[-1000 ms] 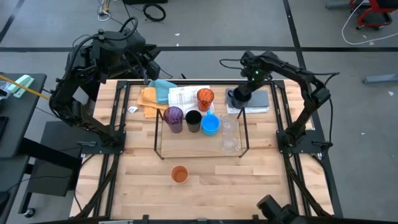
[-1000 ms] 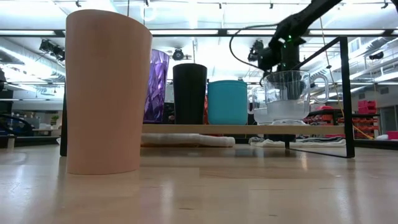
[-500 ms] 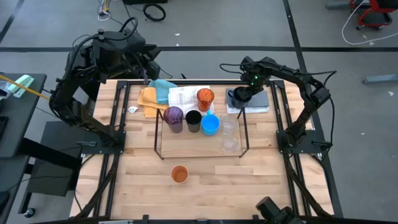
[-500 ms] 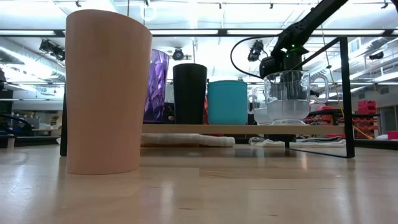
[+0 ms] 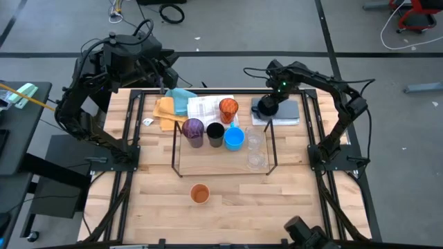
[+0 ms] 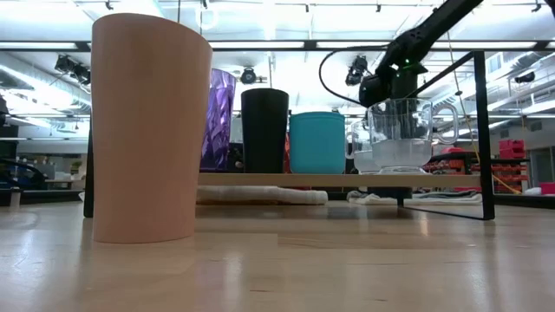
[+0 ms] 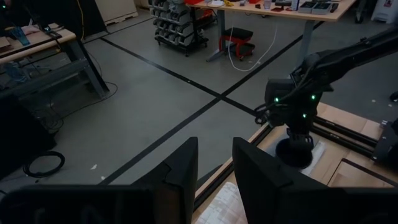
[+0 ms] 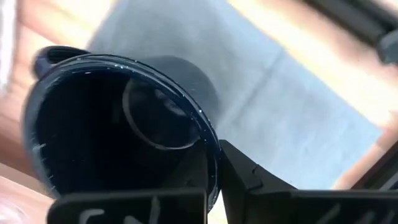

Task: Stack small to large cups/mugs on shelf
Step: Put the dark blue mug on the shelf

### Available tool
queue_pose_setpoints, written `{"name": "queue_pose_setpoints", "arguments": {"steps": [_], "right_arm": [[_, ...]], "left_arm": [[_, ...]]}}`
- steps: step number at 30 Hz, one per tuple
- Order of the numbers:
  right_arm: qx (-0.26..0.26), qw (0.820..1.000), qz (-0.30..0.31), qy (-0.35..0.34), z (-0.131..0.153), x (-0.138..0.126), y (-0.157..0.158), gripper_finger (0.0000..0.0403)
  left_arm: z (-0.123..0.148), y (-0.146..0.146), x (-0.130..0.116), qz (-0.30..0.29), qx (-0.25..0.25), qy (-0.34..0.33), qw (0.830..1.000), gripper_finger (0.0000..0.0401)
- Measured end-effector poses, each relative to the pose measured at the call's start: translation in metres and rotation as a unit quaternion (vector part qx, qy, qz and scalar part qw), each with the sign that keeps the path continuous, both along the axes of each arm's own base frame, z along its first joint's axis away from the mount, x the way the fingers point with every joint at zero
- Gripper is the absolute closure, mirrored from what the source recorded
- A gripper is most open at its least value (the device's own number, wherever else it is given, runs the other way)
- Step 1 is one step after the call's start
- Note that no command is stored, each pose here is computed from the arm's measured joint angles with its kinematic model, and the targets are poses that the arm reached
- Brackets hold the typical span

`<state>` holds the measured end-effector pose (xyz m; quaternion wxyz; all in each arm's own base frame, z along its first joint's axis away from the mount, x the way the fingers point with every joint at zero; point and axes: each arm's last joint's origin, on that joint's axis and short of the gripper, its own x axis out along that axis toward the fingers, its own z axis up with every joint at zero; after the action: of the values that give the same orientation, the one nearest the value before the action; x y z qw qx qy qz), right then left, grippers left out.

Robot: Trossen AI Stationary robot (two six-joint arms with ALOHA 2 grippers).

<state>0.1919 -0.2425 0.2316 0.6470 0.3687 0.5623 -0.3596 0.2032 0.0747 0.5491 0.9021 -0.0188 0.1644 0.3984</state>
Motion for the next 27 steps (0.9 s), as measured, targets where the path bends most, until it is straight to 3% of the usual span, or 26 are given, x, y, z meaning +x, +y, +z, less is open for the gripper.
{"name": "queue_pose_setpoints", "arguments": {"steps": [15, 21, 27], "right_arm": [[-0.08, 0.995, 0.026, -0.049, 0.099, 0.013, -0.007, 0.0385], [-0.097, 0.988, 0.086, -0.087, 0.142, 0.039, 0.026, 0.0385], [-0.067, 0.976, 0.171, -0.118, 0.167, 0.074, 0.092, 0.0385]], "left_arm": [[-0.003, 0.0, -0.001, 0.0, -0.004, 0.015, 1.0, 0.0294], [-0.003, 0.0, -0.001, 0.0, -0.003, 0.016, 1.0, 0.0294], [-0.003, 0.0, -0.001, -0.003, 0.002, 0.022, 1.0, 0.0294]]}}
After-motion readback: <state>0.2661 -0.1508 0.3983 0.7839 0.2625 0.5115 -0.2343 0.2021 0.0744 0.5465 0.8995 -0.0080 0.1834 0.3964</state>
